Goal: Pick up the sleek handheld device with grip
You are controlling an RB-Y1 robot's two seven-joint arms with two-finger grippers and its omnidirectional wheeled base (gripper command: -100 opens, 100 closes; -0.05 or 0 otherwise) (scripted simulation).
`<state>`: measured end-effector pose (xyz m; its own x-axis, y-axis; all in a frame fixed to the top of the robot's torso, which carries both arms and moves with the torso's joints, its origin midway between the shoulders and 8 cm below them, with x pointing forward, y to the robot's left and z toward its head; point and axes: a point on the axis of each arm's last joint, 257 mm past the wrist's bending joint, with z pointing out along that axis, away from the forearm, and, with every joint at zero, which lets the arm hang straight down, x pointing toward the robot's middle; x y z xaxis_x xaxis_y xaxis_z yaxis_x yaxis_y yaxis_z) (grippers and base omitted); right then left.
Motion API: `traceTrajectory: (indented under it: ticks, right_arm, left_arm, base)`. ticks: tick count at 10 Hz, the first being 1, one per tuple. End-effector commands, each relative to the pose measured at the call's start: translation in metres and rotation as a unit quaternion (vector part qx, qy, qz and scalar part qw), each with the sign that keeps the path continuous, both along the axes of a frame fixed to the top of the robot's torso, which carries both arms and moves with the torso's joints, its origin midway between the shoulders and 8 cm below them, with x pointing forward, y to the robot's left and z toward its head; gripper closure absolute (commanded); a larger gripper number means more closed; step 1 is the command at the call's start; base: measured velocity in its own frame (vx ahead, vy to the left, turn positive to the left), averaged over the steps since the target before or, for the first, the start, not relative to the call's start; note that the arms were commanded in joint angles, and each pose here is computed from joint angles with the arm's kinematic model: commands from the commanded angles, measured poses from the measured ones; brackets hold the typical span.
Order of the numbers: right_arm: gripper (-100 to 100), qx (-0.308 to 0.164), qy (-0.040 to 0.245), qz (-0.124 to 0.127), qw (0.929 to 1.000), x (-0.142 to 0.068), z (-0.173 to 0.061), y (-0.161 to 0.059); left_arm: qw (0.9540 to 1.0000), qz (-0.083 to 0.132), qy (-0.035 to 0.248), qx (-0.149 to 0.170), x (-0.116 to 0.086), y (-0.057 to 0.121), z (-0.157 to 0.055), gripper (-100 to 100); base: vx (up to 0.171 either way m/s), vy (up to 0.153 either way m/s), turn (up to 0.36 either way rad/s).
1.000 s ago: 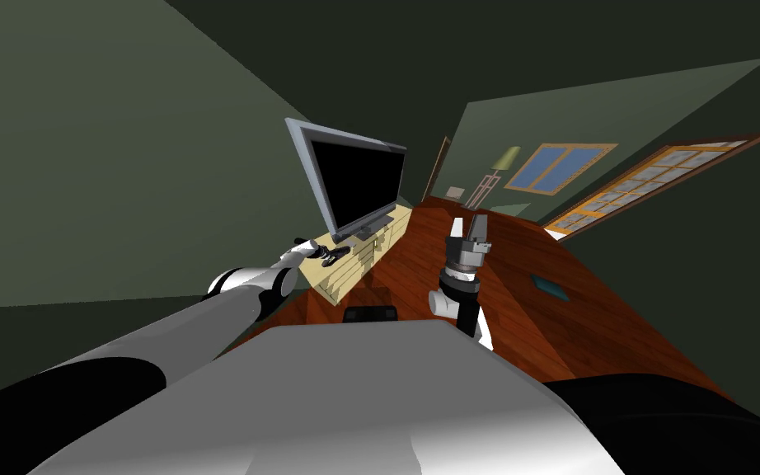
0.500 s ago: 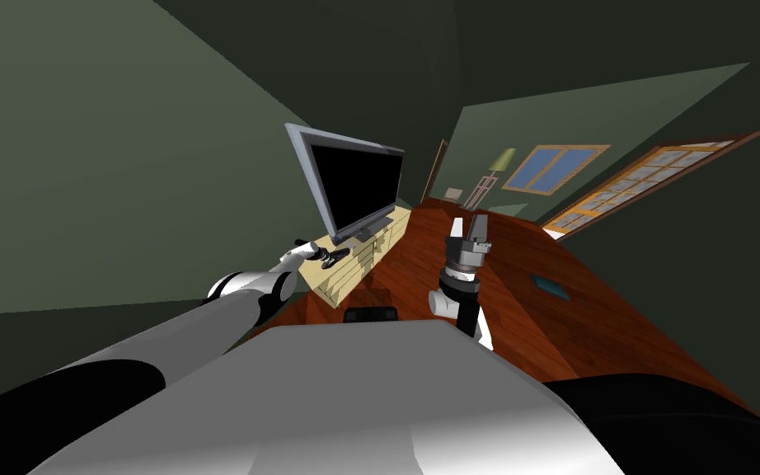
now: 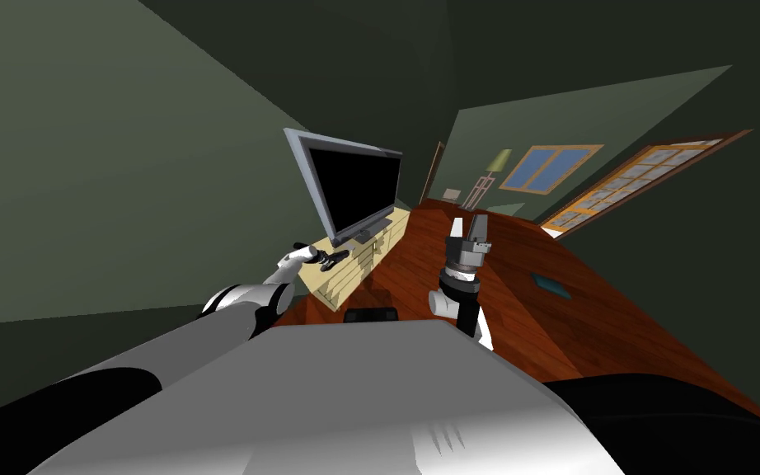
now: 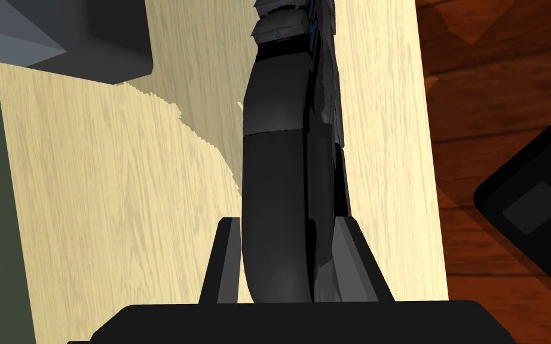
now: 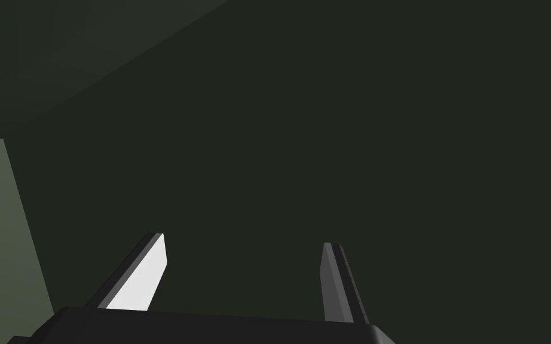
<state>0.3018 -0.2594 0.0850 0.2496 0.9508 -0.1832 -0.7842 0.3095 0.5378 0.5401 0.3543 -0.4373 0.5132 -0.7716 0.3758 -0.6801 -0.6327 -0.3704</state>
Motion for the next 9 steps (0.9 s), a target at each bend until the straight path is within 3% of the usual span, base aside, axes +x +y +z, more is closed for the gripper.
traceTrajectory:
  ticks: [1, 2, 3, 4, 7, 8, 9]
  right_arm:
    - [0, 0.0, 0.0, 0.0, 1.0, 0.0, 0.0, 0.0]
    - [0, 0.0, 0.0, 0.0, 1.0, 0.0, 0.0, 0.0]
    - [0, 0.0, 0.0, 0.0, 1.0, 0.0, 0.0, 0.0]
    - [0, 0.0, 0.0, 0.0, 1.0, 0.0, 0.0, 0.0]
    - [0, 0.0, 0.0, 0.0, 1.0, 0.0, 0.0, 0.0]
    - [0, 0.0, 0.0, 0.0, 1.0, 0.0, 0.0, 0.0]
    - [0, 0.0, 0.0, 0.0, 1.0, 0.0, 0.0, 0.0]
  left_arm:
    - [0.9997, 0.01, 0.021, -0.003, -0.02, 0.004, -0.013, 100]
    - [1.0, 0.001, -0.007, 0.003, -0.01, 0.005, 0.001, 100]
    - [0.9997, 0.012, 0.019, -0.001, -0.033, 0.005, -0.014, 100]
    - [0.9998, 0.012, 0.018, 0.0, -0.038, 0.008, -0.016, 100]
    - [0.9999, 0.003, -0.01, 0.005, -0.023, 0.004, 0.003, 100]
    - [0.9997, 0.015, 0.021, 0.0, -0.049, 0.005, -0.015, 100]
    - [0.9997, 0.015, 0.017, 0.002, -0.054, 0.007, -0.016, 100]
  base:
    - [0.053, 0.019, -0.05]
    - [0.052, 0.022, -0.024]
    - [0.076, 0.028, -0.042]
    - [0.067, 0.024, -0.047]
    - [-0.002, 0.005, 0.01]
    - [0.041, 0.02, -0.061]
    - [0.054, 0.027, -0.041]
